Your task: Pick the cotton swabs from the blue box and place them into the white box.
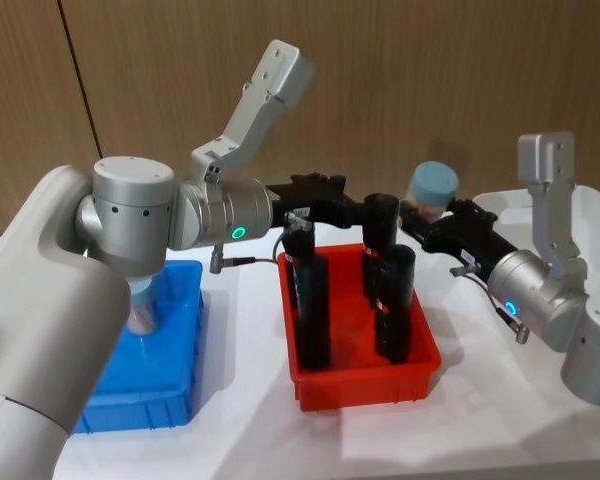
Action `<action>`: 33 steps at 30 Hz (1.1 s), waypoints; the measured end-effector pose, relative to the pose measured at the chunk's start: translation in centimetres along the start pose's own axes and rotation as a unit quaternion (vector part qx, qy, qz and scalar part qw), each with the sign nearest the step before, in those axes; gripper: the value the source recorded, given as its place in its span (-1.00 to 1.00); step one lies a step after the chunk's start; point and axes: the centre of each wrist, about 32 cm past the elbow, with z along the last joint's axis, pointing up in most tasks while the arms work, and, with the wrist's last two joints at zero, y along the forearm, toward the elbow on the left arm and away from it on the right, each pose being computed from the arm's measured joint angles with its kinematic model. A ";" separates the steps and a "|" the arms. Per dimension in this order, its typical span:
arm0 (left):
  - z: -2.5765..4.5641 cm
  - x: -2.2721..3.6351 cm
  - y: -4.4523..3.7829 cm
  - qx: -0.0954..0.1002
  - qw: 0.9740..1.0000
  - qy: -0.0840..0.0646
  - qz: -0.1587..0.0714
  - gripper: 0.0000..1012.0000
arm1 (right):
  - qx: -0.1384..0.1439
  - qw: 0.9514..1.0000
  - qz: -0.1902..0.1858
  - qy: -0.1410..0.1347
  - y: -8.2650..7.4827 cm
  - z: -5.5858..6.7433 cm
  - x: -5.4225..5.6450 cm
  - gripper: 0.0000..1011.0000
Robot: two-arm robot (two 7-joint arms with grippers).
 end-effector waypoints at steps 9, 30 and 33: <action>0.00 0.00 0.00 0.000 1.000 0.000 0.000 0.98 | 0.004 1.000 -0.029 -0.002 -0.1 0.1 1.3 0.31; 0.00 0.00 0.00 0.000 1.000 0.000 0.000 0.98 | -0.043 0.989 -0.142 -0.024 -0.7 -0.2 5.6 0.31; 0.00 0.00 0.00 0.000 1.000 0.000 0.000 0.98 | -0.053 0.986 -0.153 -0.025 -0.7 -0.4 6.1 0.31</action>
